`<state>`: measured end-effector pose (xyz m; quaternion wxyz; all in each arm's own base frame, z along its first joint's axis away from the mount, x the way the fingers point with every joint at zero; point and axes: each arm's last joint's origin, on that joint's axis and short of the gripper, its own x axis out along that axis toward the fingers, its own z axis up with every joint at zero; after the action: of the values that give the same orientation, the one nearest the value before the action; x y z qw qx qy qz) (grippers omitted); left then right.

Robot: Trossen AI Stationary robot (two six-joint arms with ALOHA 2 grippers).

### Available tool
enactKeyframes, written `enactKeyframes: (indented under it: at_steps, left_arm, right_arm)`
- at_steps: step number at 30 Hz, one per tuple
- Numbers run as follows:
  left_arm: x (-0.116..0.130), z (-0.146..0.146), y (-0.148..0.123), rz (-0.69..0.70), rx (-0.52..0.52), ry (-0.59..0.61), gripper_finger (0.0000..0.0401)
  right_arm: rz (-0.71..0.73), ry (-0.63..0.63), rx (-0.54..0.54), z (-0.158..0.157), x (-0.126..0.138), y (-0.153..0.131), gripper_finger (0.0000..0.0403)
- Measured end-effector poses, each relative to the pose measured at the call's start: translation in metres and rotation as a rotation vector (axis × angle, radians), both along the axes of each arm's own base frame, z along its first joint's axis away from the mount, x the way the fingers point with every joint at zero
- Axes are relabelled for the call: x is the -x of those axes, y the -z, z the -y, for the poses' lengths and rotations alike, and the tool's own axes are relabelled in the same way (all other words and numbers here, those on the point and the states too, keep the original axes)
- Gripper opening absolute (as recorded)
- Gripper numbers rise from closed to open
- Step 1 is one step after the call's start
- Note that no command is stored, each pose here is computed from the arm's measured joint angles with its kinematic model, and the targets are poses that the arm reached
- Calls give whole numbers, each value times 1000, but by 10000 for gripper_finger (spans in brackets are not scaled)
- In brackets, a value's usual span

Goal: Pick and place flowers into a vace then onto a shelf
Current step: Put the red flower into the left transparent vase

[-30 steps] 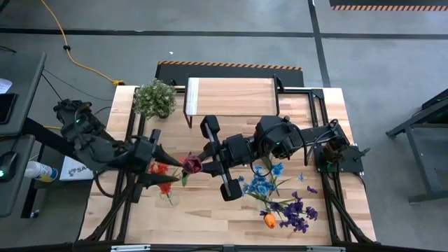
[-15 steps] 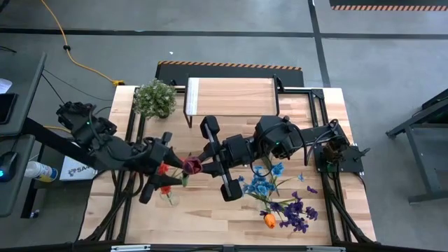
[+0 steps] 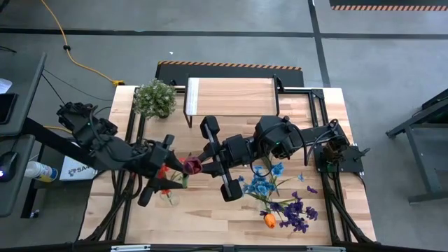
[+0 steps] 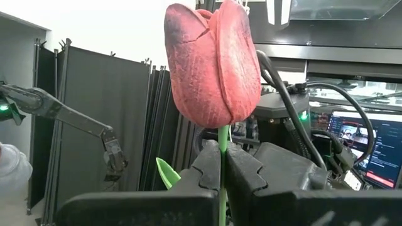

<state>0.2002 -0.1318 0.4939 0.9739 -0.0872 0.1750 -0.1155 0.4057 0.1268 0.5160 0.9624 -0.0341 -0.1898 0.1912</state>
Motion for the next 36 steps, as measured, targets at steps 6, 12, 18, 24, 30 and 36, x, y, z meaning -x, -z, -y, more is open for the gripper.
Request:
enactKeyframes:
  at_steps: [6,12,18,24,30,36]
  left_arm:
    - [0,0,0,-1,-2,-3,176]
    - [0,0,0,8,-36,8,55]
    - [0,0,0,14,-60,17,32]
    - [0,0,1,6,-64,17,28]
    - [0,0,1,0,-54,12,28]
    - [0,0,1,-1,-54,12,28]
  right_arm:
    - [0,0,0,0,0,0,0]
    - [1,0,0,0,0,0,0]
    - [2,-9,3,0,0,0,0]
    - [-2,-12,1,0,0,0,4]
    - [-12,-20,-19,0,0,0,9]
    - [-21,-28,-41,0,0,0,11]
